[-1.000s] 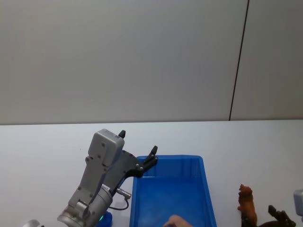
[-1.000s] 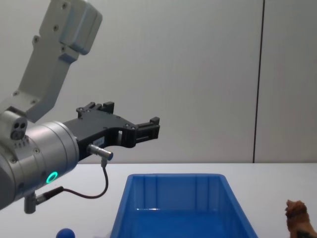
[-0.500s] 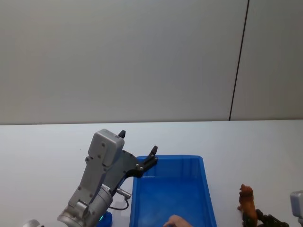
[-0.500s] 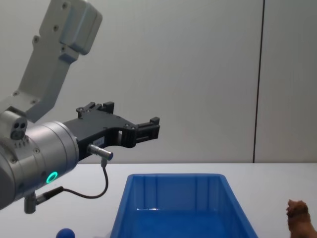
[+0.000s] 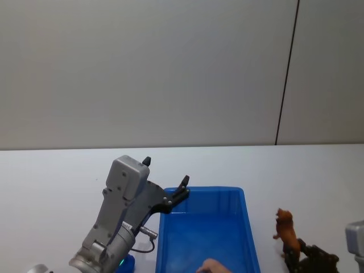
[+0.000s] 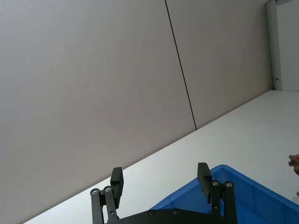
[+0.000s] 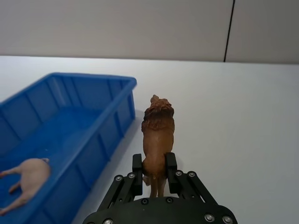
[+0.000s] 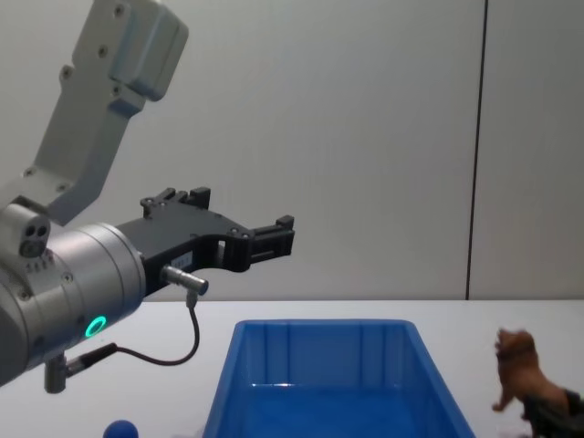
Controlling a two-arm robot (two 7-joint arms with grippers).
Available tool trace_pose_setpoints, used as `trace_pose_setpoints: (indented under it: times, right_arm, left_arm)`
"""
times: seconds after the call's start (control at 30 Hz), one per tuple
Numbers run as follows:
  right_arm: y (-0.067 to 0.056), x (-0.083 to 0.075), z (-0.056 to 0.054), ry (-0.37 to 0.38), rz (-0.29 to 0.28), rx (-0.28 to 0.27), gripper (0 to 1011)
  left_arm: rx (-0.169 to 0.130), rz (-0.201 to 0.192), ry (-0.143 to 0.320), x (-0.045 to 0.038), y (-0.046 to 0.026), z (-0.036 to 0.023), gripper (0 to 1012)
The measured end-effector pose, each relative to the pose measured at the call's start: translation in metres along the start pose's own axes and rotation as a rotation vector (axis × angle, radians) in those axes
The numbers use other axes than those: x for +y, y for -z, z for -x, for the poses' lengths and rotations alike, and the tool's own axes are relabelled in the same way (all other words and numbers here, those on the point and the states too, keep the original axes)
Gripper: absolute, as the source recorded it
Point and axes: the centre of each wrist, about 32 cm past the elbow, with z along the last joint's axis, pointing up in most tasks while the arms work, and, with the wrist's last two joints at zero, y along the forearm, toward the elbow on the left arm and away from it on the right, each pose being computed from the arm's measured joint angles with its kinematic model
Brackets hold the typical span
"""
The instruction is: Pick up the two dolls from the table and place them into the box.
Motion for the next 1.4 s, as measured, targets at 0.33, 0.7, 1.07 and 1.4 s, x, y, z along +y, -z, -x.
trace_pose_setpoints:
  times: [0.33, 0.7, 1.07, 1.4]
  right_arm:
    - [-0.020, 0.007, 0.007, -0.103, -0.115, -0.042, 280]
    - [-0.037, 0.023, 0.017, -0.233, -0.181, -0.064, 281]
    - [-0.042, 0.034, 0.022, -0.280, -0.168, -0.057, 565]
    - [-0.041, 0.035, 0.022, -0.241, -0.156, -0.052, 870]
  left_arm:
    - [0.000, 0.000, 0.000, 0.0000, 0.0000, 0.0000, 1001]
    - [0.000, 0.000, 0.000, 0.0000, 0.0000, 0.0000, 1001]
    - [0.000, 0.000, 0.000, 0.0000, 0.0000, 0.0000, 1001]
    - [0.000, 0.000, 0.000, 0.0000, 0.0000, 0.0000, 1001]
